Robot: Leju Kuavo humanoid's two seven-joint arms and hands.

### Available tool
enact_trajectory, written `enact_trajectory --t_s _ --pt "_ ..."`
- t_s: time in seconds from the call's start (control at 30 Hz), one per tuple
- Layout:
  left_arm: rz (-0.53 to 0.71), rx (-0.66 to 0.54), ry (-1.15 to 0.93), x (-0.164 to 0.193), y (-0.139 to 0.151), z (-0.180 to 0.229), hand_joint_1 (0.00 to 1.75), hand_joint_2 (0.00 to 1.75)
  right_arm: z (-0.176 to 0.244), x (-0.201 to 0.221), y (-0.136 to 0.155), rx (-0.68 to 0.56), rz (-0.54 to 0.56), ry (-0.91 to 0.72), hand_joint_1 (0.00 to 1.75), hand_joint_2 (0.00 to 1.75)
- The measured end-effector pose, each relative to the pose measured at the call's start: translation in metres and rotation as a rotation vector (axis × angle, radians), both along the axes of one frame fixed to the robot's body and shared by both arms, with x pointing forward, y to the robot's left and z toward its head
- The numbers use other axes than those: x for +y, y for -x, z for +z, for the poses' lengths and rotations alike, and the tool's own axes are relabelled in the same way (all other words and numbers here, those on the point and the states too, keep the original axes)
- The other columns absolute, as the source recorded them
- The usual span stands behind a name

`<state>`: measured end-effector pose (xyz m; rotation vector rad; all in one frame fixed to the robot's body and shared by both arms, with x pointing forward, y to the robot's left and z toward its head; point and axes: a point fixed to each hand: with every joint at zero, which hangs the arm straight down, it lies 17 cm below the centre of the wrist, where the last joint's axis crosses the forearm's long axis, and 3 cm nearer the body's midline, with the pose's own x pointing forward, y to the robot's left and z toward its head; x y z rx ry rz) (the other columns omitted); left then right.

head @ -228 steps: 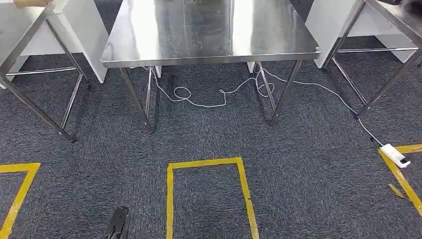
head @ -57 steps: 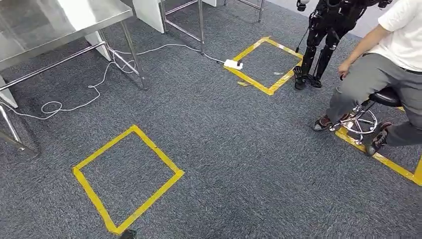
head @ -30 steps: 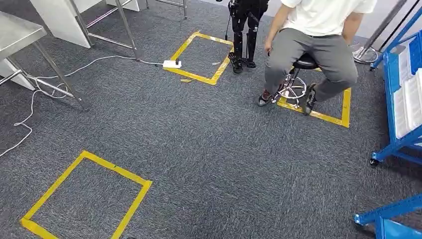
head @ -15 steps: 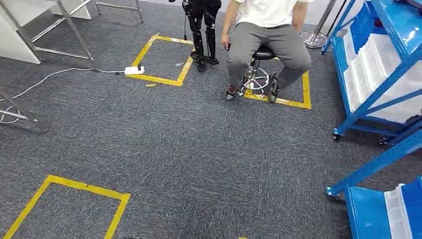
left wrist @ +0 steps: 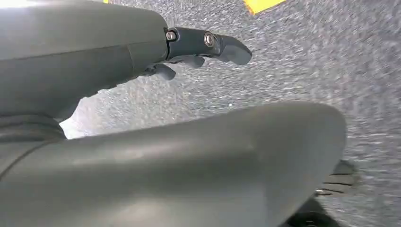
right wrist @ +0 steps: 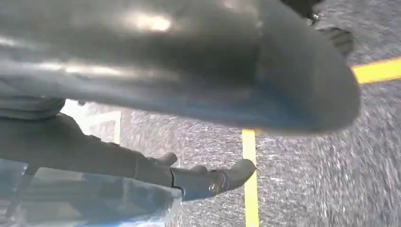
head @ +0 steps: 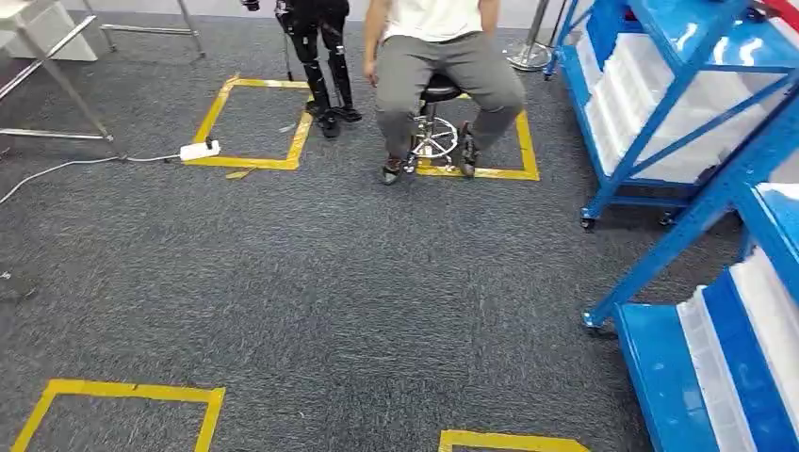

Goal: Take the parts from the cabinet and place them on the table.

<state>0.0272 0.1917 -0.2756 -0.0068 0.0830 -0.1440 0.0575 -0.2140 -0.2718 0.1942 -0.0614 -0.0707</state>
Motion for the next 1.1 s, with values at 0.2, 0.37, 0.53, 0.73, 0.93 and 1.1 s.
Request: enact_trajectory --t_s 0.2,0.37,0.53,0.73,0.93,1.1 --pt "0.086 0.001 0.017 -0.004 -0.001 0.000 0.00 0.00 -0.002 -0.004 0.006 0.037 -0.076 0.015 0.00 0.00" --pt "0.106 0.019 0.020 -0.004 0.009 0.000 0.00 0.00 -0.002 -0.002 0.008 0.046 -0.093 0.015 0.00 0.00" --pt "0.140 0.019 0.014 -0.004 0.007 0.000 0.00 0.00 -0.001 0.010 0.013 0.083 -0.059 0.000 0.00 0.00" --pt "0.180 0.005 -0.008 -0.004 0.000 0.000 0.00 0.00 0.001 0.026 0.013 0.095 -0.057 -0.014 0.00 0.00" --pt "0.212 0.011 -0.007 -0.006 0.001 0.000 0.00 0.00 0.002 0.029 0.018 0.089 -0.007 -0.022 0.00 0.00" --pt "0.215 0.006 -0.010 -0.009 -0.002 0.001 0.00 0.00 0.005 0.039 0.015 0.057 0.043 -0.055 0.00 0.00"
